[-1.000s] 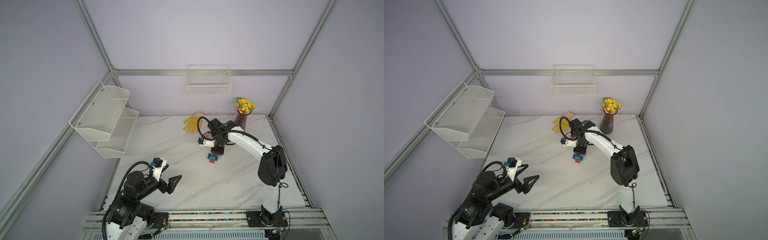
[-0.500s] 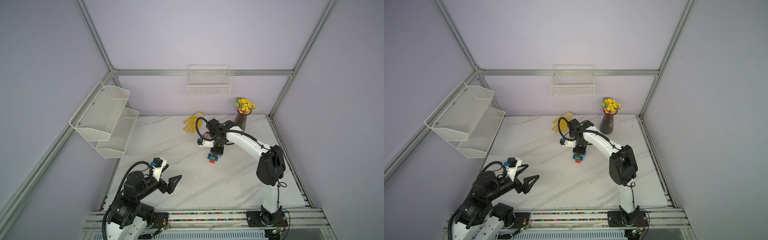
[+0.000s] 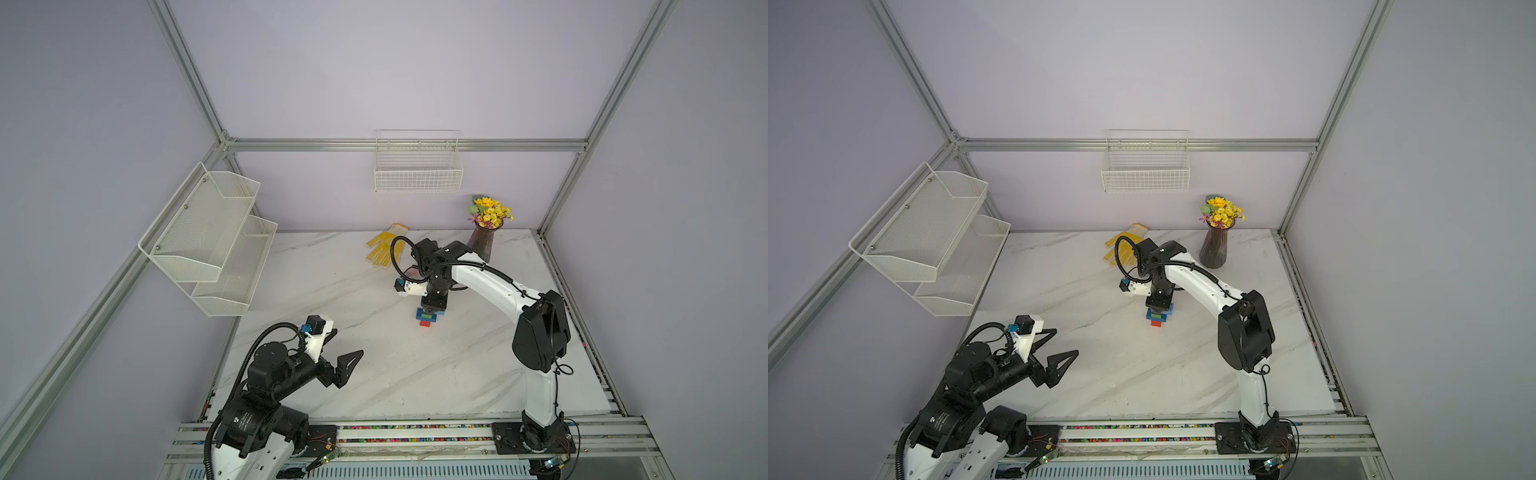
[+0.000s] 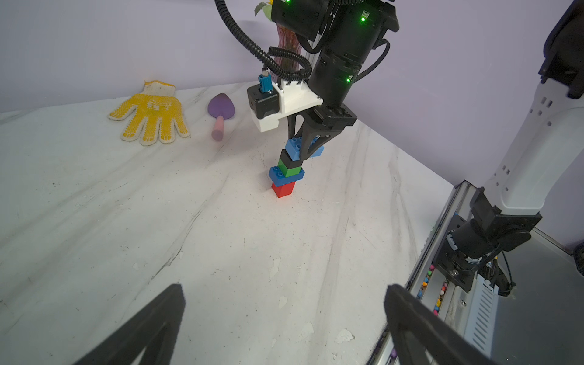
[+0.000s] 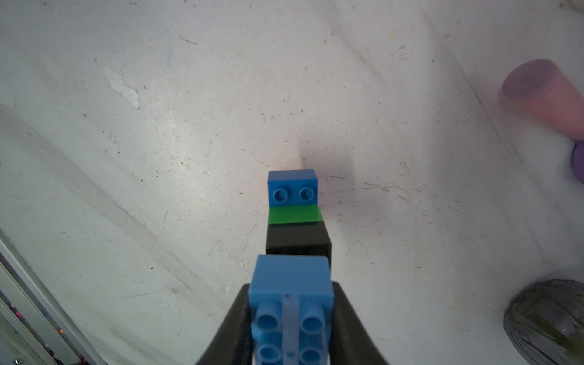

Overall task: Assemble the letter f with lego
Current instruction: Assemble the lego brick with the lego brick.

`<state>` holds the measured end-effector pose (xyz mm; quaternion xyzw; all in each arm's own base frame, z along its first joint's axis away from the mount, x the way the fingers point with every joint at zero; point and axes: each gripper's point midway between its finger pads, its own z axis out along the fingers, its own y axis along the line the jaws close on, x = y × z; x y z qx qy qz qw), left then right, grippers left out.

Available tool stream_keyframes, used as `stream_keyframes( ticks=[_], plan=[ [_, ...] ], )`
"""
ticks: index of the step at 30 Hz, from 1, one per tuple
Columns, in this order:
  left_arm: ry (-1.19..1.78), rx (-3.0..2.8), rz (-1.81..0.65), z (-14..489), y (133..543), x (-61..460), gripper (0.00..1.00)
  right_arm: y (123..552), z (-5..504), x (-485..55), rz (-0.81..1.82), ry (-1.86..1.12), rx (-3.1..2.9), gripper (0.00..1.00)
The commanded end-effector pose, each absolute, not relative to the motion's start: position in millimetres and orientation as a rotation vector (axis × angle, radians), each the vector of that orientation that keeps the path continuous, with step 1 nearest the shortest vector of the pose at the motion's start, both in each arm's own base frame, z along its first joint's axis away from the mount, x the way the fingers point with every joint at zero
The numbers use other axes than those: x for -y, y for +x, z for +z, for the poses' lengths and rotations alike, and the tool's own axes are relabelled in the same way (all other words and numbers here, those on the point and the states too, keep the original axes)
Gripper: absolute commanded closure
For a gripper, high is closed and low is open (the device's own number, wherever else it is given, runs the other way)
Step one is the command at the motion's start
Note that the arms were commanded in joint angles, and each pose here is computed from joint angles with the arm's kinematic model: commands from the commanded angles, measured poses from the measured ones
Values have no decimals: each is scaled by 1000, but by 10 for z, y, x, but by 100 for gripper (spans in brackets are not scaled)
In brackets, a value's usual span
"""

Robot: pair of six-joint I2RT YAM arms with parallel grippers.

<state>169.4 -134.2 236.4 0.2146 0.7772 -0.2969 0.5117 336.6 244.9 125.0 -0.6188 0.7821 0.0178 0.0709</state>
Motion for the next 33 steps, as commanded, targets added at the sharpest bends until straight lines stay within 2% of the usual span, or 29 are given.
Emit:
stream_keyframes(
  ticks=[1, 12, 33],
  plan=[
    [516, -1858, -717, 2397, 1709, 1352, 0, 3279, 1088, -2397, 55, -1911, -2424, 100],
    [514, -1866, -718, 2387, 1718, 1354, 0, 3340, 1314, -2444, 51, -1876, -2368, 100],
    [508, -1862, -713, 2391, 1717, 1343, 0, 3319, 873, -2326, -15, -1936, -2456, 100]
  ],
)
